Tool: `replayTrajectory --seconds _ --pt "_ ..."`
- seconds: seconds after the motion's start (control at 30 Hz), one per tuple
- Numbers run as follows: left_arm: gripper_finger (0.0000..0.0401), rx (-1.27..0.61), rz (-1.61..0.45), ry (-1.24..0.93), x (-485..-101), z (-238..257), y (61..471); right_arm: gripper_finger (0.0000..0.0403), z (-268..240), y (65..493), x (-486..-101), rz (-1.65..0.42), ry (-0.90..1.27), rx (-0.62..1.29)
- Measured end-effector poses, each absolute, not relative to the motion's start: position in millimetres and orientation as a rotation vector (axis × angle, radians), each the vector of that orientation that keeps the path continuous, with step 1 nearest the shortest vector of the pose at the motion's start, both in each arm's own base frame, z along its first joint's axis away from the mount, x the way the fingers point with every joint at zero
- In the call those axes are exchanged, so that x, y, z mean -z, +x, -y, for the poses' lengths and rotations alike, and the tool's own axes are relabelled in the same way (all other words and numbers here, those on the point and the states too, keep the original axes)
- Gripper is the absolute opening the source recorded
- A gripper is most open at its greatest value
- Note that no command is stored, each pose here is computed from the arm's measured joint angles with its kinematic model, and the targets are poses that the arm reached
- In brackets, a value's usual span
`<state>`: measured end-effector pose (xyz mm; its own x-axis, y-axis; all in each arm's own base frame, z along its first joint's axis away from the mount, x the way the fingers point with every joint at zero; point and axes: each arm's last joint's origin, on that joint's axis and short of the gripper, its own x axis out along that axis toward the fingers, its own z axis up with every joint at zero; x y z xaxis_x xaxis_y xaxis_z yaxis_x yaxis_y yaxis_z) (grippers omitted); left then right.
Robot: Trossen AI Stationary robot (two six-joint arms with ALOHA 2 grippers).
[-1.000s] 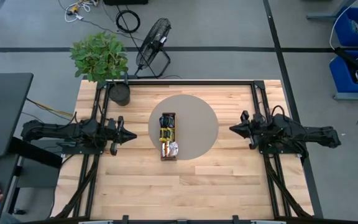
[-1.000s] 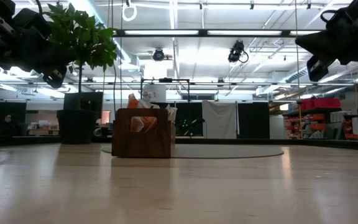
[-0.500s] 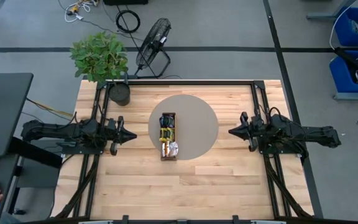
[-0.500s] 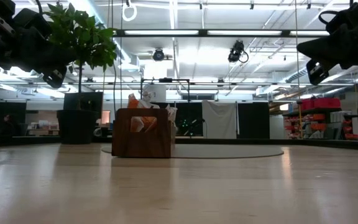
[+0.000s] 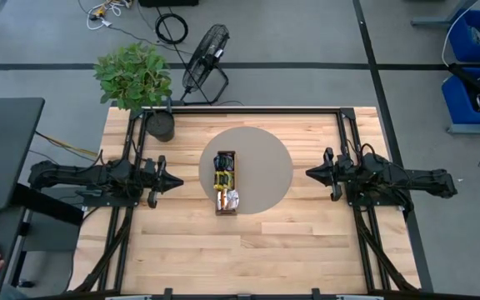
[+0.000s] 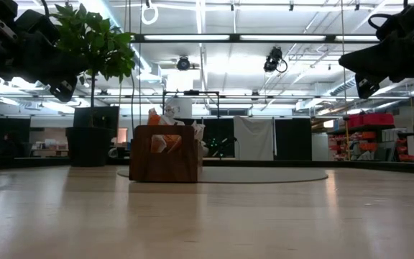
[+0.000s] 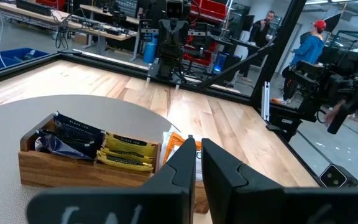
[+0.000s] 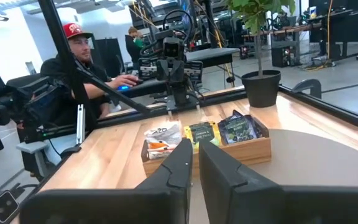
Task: Pick & Place Tea
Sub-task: Return to Home Position
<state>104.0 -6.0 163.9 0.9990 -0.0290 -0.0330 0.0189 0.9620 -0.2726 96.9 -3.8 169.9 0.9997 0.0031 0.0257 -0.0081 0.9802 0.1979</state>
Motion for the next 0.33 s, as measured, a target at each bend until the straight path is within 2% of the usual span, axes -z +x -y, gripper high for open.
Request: replayTrajectory --seconds 0.33 --pt "0.0030 0.024 -0.037 -0.276 -163.9 6.0 104.0 0.0038 3.8 96.9 -170.0 0.026 0.199 -0.006"
